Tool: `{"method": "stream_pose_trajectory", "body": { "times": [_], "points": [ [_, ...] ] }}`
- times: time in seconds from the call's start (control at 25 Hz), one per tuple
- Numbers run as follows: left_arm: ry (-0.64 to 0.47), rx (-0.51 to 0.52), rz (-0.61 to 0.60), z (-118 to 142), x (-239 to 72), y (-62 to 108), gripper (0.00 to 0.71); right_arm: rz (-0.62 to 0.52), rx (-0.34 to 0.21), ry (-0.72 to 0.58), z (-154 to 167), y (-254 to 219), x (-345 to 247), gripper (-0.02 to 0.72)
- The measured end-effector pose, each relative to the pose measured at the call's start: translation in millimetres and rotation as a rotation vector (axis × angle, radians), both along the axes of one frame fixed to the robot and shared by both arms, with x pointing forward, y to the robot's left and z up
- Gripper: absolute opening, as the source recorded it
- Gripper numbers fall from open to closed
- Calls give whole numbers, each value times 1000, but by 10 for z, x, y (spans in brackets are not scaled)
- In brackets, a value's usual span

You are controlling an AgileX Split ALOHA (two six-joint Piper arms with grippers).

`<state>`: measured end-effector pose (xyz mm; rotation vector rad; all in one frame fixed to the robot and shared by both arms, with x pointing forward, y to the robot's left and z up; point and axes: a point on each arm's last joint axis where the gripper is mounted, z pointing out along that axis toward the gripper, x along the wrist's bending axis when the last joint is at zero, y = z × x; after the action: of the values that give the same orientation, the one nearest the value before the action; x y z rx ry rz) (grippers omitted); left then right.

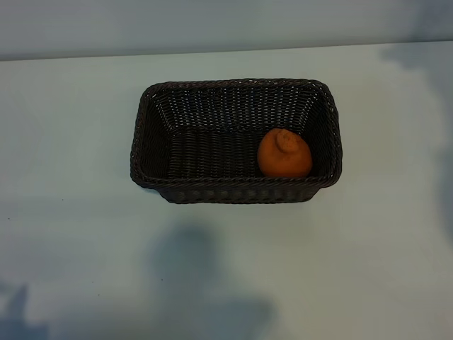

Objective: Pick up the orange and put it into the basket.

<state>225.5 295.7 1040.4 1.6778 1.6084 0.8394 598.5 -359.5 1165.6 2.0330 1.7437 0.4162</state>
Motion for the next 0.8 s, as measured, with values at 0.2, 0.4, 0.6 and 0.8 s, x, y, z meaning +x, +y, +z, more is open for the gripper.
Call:
{"method": "stream_pose_trajectory", "body": {
  "times": [0.2, 0.4, 0.6, 0.8],
  "points": [
    [0, 0, 0, 0, 0, 0, 592, -7, -12, -174, 593, 95, -556, 590],
    [0, 0, 0, 0, 0, 0, 592, -7, -46, -284, 876, 198, -1288, 590],
    [0, 0, 0, 0, 0, 0, 592, -6, -77, -370, 856, 318, -2130, 590],
    [0, 0, 0, 0, 0, 0, 592, -11, -103, -494, 665, 452, -3021, 590]
  ]
}}
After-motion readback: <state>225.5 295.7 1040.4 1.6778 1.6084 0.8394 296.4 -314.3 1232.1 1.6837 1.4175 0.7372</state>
